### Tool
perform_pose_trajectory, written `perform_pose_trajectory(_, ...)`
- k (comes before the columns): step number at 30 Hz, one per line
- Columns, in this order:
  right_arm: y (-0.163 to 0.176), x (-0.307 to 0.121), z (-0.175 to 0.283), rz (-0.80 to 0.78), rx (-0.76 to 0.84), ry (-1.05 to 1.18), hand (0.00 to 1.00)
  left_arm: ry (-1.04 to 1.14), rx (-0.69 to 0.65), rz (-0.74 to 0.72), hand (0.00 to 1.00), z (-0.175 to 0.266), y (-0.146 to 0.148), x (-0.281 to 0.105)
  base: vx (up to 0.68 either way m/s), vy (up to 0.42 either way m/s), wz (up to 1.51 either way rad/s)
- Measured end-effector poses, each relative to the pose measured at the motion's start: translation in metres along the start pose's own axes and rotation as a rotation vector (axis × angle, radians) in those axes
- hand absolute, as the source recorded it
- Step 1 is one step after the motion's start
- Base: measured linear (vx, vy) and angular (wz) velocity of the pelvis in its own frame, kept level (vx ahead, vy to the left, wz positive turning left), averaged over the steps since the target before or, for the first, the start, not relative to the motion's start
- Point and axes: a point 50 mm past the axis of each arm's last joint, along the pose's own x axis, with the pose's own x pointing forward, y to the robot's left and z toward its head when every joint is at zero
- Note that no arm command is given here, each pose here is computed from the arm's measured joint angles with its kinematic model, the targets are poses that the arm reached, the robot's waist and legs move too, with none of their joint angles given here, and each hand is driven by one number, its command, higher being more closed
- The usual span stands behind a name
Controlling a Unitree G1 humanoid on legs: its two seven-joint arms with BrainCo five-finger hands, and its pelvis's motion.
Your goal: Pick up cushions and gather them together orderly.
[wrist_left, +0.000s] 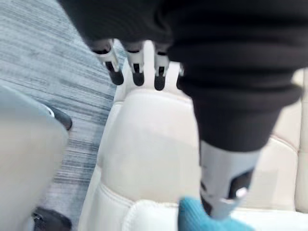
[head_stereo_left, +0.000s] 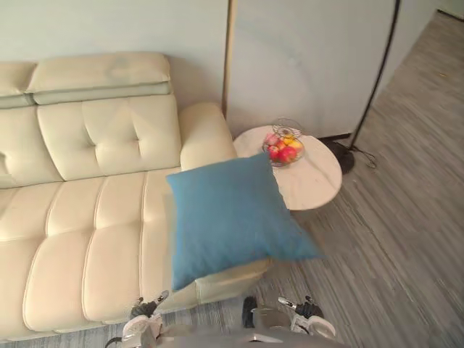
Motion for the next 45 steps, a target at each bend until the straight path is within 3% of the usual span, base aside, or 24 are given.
perform_pose_trajectory(21, 0.004, -0.003, 0.009, 0.003, 0.038, -0.042, 0.0, -0.064, 0.032, -0.007, 0.0, 0.02, 0.002, 0.003, -0.02, -0.006, -0.21)
perform_pose_trajectory(26, -0.023, -0.018, 0.09, -0.056, 0.029, -0.391, 0.0, -0.153, -0.018, -0.013, 0.0, 0.042, 0.005, 0.001, -0.08, -0.007, -0.17)
perform_pose_trajectory(30, -0.041, -0.04, 0.158, -0.09, -0.003, -0.675, 0.0, -0.283, -0.059, 0.023, 0.0, 0.076, 0.025, -0.001, 0.01, 0.002, 0.0)
perform_pose_trajectory(34, -0.025, -0.049, 0.189, -0.034, -0.023, -0.779, 0.0, -0.372, -0.143, 0.057, 0.0, 0.098, 0.036, -0.007, 0.04, 0.03, 0.05)
perform_pose_trajectory(39, 0.012, -0.055, 0.208, 0.117, -0.13, -0.841, 0.0, -0.48, -0.189, 0.02, 0.0, 0.121, 0.028, -0.017, 0.04, 0.035, 0.17)
perform_pose_trajectory(45, 0.057, -0.065, 0.214, 0.286, -0.245, -0.881, 0.0, -0.502, -0.107, -0.141, 0.0, 0.12, -0.019, -0.026, -0.01, 0.007, 0.24)
